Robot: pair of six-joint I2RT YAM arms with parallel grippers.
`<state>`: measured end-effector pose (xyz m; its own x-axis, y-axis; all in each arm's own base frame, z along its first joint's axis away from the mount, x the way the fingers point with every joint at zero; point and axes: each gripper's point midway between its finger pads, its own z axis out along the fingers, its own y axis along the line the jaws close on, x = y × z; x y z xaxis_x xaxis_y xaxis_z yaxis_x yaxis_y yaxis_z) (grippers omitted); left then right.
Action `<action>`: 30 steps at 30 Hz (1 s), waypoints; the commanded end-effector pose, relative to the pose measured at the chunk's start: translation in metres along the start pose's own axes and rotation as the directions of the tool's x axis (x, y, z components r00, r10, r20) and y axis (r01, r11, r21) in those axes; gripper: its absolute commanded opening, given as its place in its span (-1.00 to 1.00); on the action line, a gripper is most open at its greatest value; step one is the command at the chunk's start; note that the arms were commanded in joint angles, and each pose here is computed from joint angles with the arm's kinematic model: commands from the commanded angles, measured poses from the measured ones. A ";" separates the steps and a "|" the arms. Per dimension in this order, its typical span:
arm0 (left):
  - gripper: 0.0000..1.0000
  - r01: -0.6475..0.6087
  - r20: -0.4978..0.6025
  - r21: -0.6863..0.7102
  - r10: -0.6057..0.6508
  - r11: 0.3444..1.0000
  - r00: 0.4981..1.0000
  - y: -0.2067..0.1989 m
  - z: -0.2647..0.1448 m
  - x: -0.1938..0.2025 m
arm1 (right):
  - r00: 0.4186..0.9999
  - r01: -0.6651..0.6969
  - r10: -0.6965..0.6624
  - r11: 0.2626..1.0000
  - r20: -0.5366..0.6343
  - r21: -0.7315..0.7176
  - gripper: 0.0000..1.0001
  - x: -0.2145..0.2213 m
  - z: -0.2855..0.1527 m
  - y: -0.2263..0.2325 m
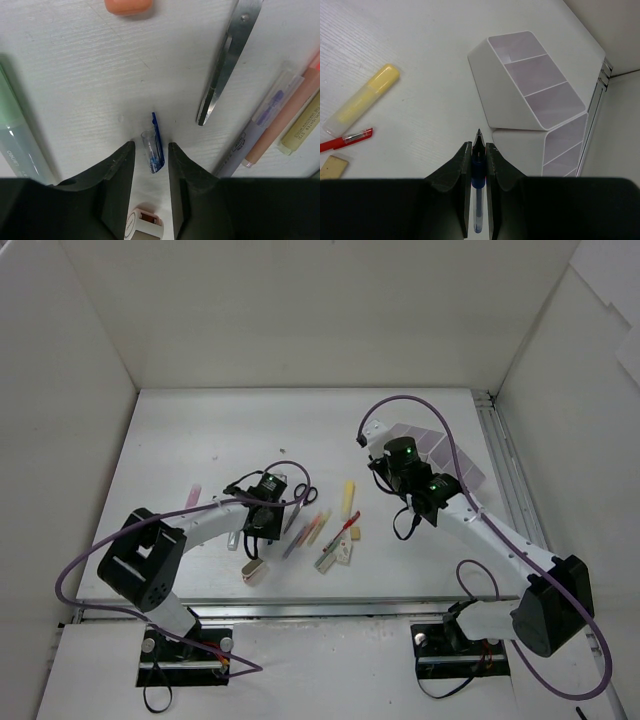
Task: Sort the stationery into containers
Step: Place the pen cap at the center of the board, then pick up the pen cap from the center of the board.
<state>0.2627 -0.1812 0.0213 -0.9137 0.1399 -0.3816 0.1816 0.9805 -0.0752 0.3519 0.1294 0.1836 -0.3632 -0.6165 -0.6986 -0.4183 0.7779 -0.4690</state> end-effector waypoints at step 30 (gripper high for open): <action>-0.60 0.031 -0.118 -0.033 -0.034 0.999 0.992 0.015 0.007 0.046 | 0.996 -0.053 0.049 0.997 0.073 0.049 -1.00 -0.031 -0.002 -0.016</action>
<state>0.2627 -0.1787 0.0198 -0.9053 0.1099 -0.4104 0.1590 0.9834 -0.0874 0.3539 0.1294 0.1857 -0.3671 -0.6086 -0.7035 -0.4077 0.7850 -0.4663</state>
